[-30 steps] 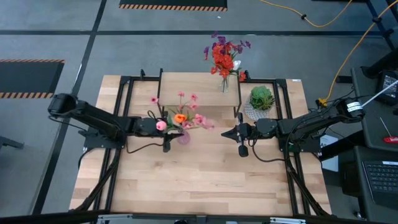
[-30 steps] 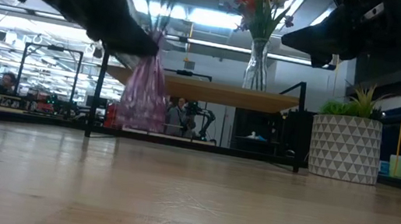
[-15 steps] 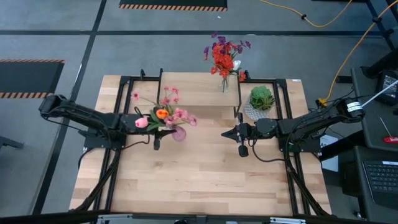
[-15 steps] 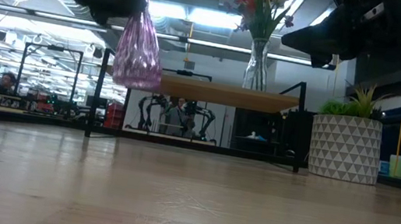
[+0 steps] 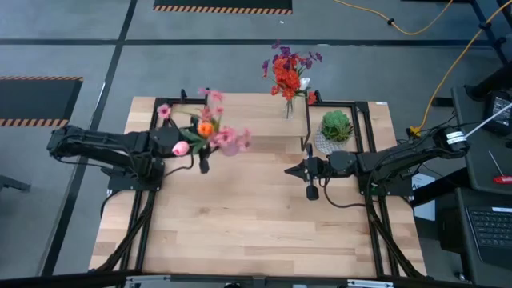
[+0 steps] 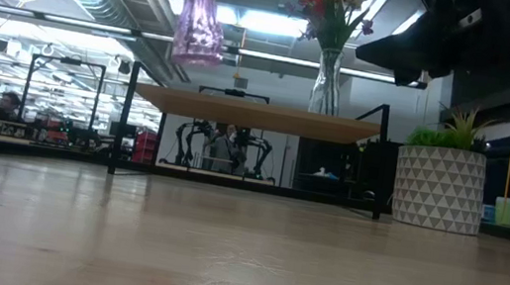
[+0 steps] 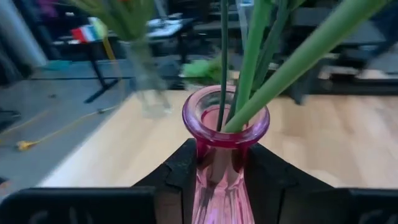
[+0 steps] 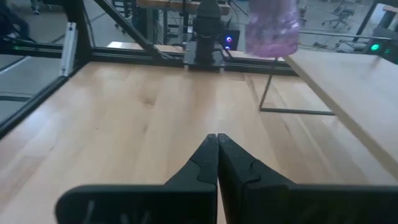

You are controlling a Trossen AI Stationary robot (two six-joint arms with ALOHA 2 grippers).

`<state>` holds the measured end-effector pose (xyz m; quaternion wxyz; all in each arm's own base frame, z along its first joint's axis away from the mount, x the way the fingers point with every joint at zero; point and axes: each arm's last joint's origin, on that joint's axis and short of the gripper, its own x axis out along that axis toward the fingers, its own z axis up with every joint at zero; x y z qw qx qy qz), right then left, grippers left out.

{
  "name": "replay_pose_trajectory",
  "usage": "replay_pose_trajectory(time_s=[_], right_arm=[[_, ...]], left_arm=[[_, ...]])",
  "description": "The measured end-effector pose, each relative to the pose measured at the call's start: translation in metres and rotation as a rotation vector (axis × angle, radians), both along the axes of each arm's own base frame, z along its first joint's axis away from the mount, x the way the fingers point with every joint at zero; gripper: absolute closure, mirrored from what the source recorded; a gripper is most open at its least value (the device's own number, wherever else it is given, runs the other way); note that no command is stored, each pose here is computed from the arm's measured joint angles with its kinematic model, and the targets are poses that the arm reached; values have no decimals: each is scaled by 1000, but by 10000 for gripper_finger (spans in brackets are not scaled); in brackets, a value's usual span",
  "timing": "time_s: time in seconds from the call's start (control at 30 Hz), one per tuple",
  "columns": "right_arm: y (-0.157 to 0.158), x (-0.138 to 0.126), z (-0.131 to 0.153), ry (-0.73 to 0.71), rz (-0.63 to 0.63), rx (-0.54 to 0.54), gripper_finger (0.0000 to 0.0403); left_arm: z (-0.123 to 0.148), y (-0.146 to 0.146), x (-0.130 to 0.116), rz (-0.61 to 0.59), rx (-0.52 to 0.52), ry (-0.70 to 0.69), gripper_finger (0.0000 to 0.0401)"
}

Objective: Pick and place flowers into a vace then onto a shelf
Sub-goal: Put the purple vase with flowers on the shelf

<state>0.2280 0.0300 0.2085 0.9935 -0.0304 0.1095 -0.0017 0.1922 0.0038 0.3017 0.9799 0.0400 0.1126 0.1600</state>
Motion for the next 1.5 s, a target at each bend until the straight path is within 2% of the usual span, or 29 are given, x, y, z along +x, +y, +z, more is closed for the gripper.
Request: replay_pose_trajectory(time_s=[0.23, 0.47, 0.67, 0.93, 1.1, 1.2, 1.37, 1.5], right_arm=[[-8, 1, 0, 0, -33, -15, 400], [-10, 1, 0, 0, -31, -54, 400], [-10, 1, 2, -16, -27, -70, 400], [-10, 1, 2, -16, -28, -69, 400], [-10, 2, 2, -19, -28, -68, 400], [-10, 2, 2, -20, -31, -67, 400], [-13, 2, 2, -20, -44, -67, 400], [-15, 2, 2, -19, -50, -74, 400]], left_arm=[[17, 29, 6, 102, 5, -20, 304], [13, 55, 6, 182, -39, 5, 304], [13, 69, 3, 186, -52, -2, 304], [10, 89, 0, 277, -47, 17, 304], [3, 102, 9, 253, -65, 17, 304], [0, 113, 17, 280, -72, 39, 304], [13, 131, 25, 300, -64, 45, 304], [10, 138, 27, 319, -86, 95, 304]])
